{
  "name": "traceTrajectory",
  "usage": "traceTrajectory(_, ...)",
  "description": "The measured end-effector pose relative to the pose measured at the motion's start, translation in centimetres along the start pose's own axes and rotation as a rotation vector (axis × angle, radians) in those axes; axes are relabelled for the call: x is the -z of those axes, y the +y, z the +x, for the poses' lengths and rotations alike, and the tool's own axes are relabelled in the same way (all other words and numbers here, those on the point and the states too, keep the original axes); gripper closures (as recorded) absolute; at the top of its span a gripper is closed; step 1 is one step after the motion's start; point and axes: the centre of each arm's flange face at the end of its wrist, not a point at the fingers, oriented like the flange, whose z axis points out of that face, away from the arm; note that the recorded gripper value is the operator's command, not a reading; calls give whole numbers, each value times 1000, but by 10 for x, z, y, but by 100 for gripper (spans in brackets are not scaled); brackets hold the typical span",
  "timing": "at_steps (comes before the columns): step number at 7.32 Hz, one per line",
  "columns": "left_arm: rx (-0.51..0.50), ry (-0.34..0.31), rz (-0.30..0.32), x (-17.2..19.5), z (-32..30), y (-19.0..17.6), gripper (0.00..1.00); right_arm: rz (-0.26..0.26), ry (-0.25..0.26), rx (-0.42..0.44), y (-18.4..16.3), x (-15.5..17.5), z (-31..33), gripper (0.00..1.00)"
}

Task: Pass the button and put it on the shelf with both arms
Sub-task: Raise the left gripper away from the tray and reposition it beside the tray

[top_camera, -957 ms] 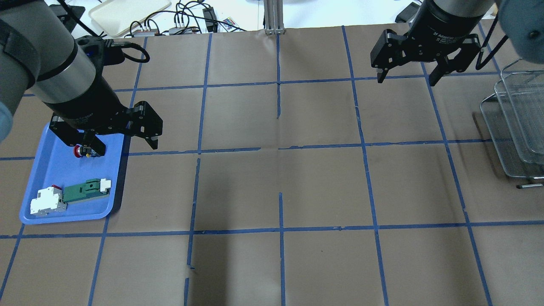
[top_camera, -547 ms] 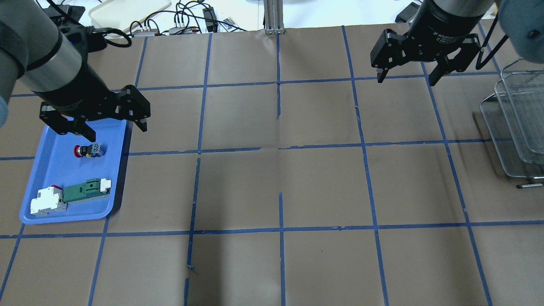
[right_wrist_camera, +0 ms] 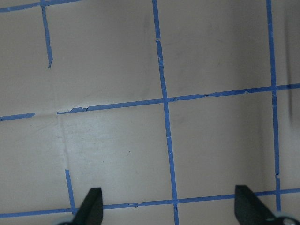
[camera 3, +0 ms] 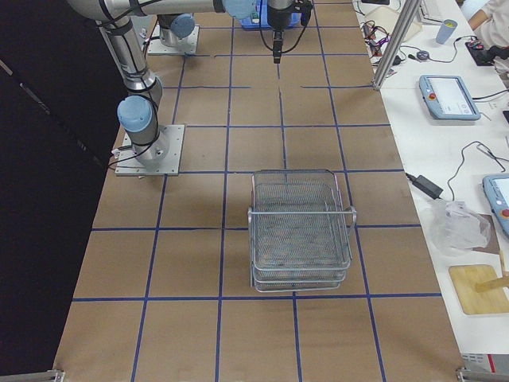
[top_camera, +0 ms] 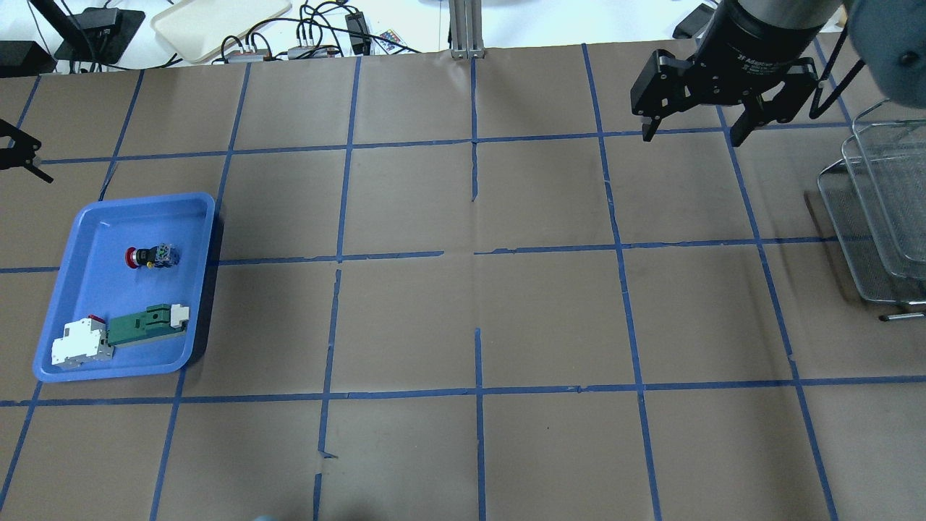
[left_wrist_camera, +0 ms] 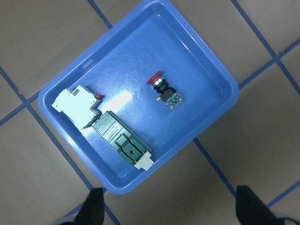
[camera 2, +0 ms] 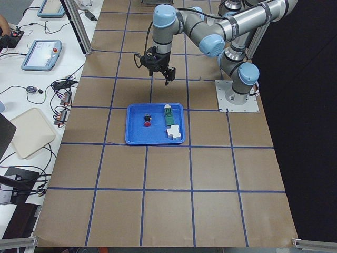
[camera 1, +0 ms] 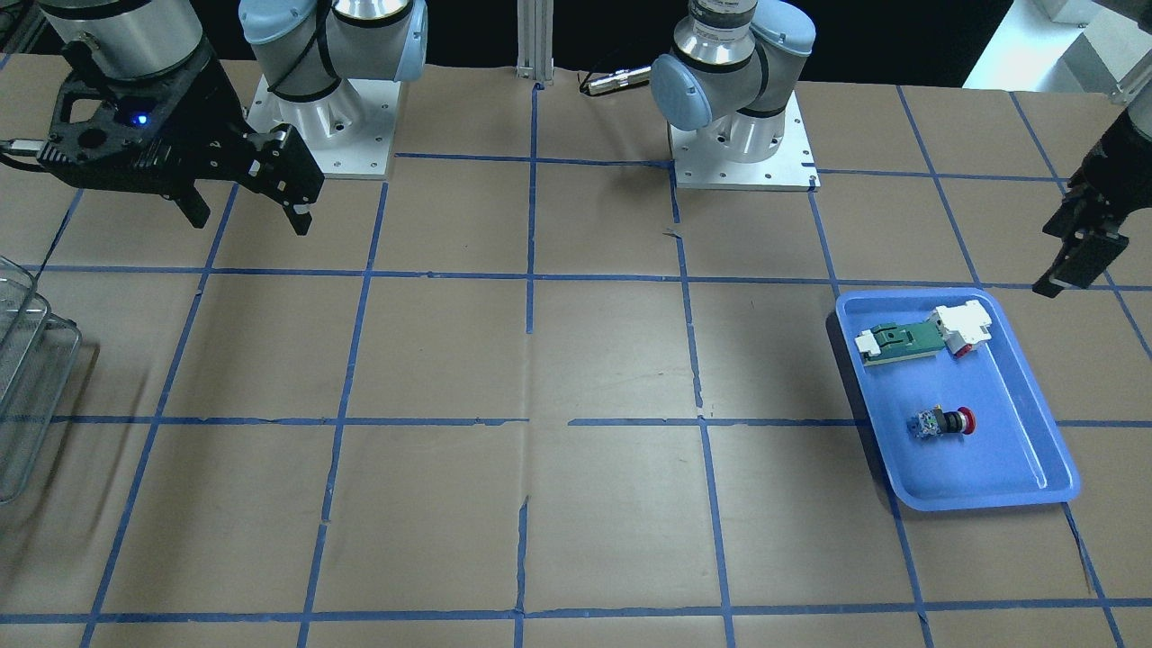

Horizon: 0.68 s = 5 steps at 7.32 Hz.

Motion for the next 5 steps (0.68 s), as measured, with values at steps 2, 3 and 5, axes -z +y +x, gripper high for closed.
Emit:
traceTrajectory(2, 145, 34, -49, -44, 6, -35, 0, -1, 0, 0, 0, 0, 0, 0)
traceTrajectory(3, 211, 35, -77, -65, 7, -47, 0, 0, 0, 0, 0, 0, 0, 0)
traceTrajectory(5, 338, 89, -192, -110, -5, -77, 0, -1, 0, 0, 0, 0, 0, 0)
